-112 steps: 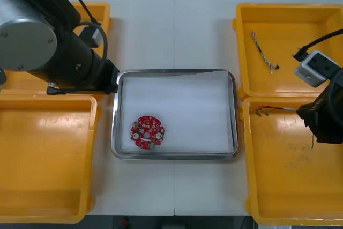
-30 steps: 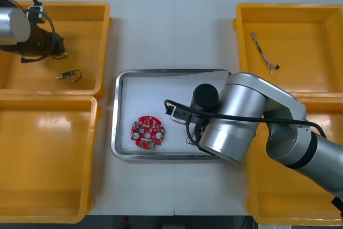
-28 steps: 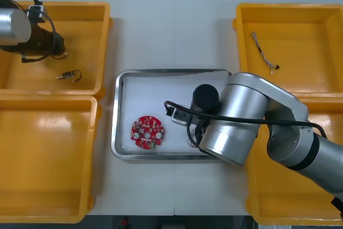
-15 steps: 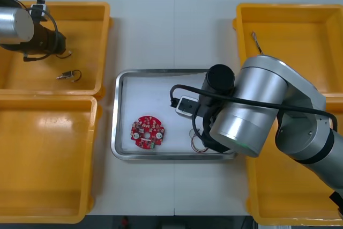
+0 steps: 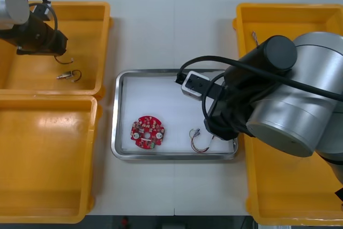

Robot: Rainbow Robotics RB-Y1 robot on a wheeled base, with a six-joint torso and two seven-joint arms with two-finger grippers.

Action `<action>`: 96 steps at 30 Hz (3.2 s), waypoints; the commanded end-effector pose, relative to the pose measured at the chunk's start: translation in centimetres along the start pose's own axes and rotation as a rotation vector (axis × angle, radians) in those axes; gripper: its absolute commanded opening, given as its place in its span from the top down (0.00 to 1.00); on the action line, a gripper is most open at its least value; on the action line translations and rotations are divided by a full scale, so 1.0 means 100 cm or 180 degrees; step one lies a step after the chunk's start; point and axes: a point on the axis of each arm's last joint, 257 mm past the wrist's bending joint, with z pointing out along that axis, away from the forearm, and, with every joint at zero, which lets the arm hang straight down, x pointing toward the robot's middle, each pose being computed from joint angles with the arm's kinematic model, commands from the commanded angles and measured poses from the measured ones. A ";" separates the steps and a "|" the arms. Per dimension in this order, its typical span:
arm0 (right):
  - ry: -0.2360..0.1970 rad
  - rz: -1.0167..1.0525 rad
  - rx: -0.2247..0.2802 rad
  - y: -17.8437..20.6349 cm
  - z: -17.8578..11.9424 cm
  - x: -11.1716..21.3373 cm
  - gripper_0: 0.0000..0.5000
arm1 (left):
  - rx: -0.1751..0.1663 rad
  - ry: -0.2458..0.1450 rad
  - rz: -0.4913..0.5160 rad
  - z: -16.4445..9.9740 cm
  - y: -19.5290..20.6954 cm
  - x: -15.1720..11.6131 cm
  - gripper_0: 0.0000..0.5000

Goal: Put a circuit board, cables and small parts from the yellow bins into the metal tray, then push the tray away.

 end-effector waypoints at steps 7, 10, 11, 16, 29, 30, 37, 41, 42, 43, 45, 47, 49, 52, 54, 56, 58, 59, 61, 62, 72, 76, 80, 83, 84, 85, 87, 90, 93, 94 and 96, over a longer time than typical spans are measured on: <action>0.0012 0.0663 0.0062 -0.046 -0.032 0.062 0.00 | -0.0021 0.0064 0.0261 -0.086 -0.003 -0.018 1.00; 0.0021 0.0818 0.0084 -0.059 -0.039 0.076 0.00 | -0.0031 0.0125 0.0242 -0.097 -0.014 -0.011 1.00; 0.0029 0.0872 0.0089 -0.063 -0.043 0.081 0.00 | -0.0041 0.0139 0.0245 -0.102 -0.020 -0.006 1.00; 0.0060 0.1101 0.0164 -0.082 -0.054 0.104 0.00 | -0.0065 0.0177 0.0324 -0.115 -0.046 0.014 1.00; 0.0118 0.1496 0.0512 -0.123 -0.079 0.141 0.00 | 0.0124 0.0150 0.0377 -0.130 -0.152 0.062 1.00; 0.0129 0.1532 0.0529 -0.126 -0.080 0.144 0.00 | 0.0161 0.0140 0.0378 -0.131 -0.163 0.065 1.00; 0.0192 0.1805 0.0632 -0.153 -0.078 0.152 0.00 | 0.0265 0.0274 0.0368 -0.121 -0.209 0.094 1.00; 0.0208 0.2012 0.0567 -0.172 -0.073 0.152 0.00 | 0.0312 0.0321 0.0385 -0.108 -0.234 0.108 1.00; 0.0207 0.2035 0.0546 -0.174 -0.071 0.151 0.00 | 0.0308 0.0335 0.0382 -0.105 -0.235 0.110 1.00; 0.0194 0.2088 0.0523 -0.179 -0.070 0.148 0.00 | 0.0321 0.0344 0.0401 -0.100 -0.241 0.114 1.00; 0.0149 0.2155 0.0501 -0.188 -0.069 0.141 0.00 | 0.0327 0.0360 0.0437 -0.093 -0.248 0.118 1.00; 0.0105 0.2243 0.0484 -0.201 -0.067 0.132 0.00 | 0.0335 0.0373 0.0453 -0.083 -0.253 0.122 1.00; 0.0065 0.2306 0.0449 -0.210 -0.065 0.123 0.00 | 0.0341 0.0389 0.0454 -0.075 -0.256 0.124 1.00; 0.0031 0.2426 0.0441 -0.227 -0.062 0.109 0.00 | 0.0342 0.0398 0.0450 -0.060 -0.261 0.127 1.00; 0.0056 0.2474 0.0473 -0.235 -0.058 0.104 0.00 | 0.0330 0.0391 0.0460 -0.052 -0.262 0.128 1.00; 0.0161 0.2496 0.0520 -0.242 -0.050 0.101 0.00 | 0.0322 0.0349 0.0481 -0.041 -0.266 0.129 1.00; 0.0277 0.2516 0.0536 -0.242 -0.041 0.102 0.00 | 0.0313 0.0332 0.0482 -0.033 -0.268 0.130 1.00; 0.0360 0.2538 0.0547 -0.242 -0.034 0.104 0.00 | 0.0320 0.0330 0.0474 -0.028 -0.269 0.131 1.00; 0.0466 0.2572 0.0529 -0.240 -0.023 0.107 0.00 | 0.0327 0.0353 0.0456 -0.022 -0.271 0.134 1.00; 0.0525 0.2607 0.0486 -0.236 -0.016 0.108 0.00 | 0.0324 0.0355 0.0449 -0.021 -0.271 0.134 1.00; 0.0471 0.2753 0.0300 -0.244 0.021 0.079 0.00 | 0.0338 0.0376 0.0383 -0.020 -0.274 0.138 0.00; 0.0361 0.2784 0.0298 -0.253 0.030 0.067 0.00 | 0.0337 0.0371 0.0361 -0.020 -0.275 0.138 0.00; 0.0324 0.2800 0.0385 -0.261 0.042 0.063 0.00 | 0.0346 0.0356 0.0323 -0.025 -0.277 0.138 0.00; 0.0319 0.2746 0.0446 -0.265 0.054 0.060 0.00 | 0.0331 0.0340 0.0291 -0.029 -0.275 0.135 0.00; 0.0325 0.2734 0.0471 -0.267 0.059 0.059 0.00 | 0.0327 0.0347 0.0280 -0.032 -0.275 0.136 0.00; 0.0320 0.2729 0.0496 -0.270 0.063 0.057 0.00 | 0.0323 0.0350 0.0259 -0.035 -0.274 0.135 0.00; 0.0326 0.2746 0.0529 -0.273 0.068 0.056 0.00 | 0.0326 0.0362 0.0238 -0.042 -0.273 0.134 0.00; 0.0333 0.2743 0.0571 -0.278 0.073 0.055 0.00 | 0.0357 0.0377 0.0199 -0.057 -0.273 0.132 0.00; 0.0337 0.2741 0.0582 -0.282 0.076 0.051 0.00 | 0.0358 0.0375 0.0142 -0.073 -0.266 0.127 0.00; 0.0311 0.2746 0.0589 -0.284 0.077 0.050 0.00 | 0.0351 0.0374 0.0131 -0.079 -0.263 0.125 0.00; 0.0277 0.2747 0.0592 -0.285 0.080 0.048 0.00 | 0.0358 0.0367 0.0094 -0.088 -0.258 0.121 0.00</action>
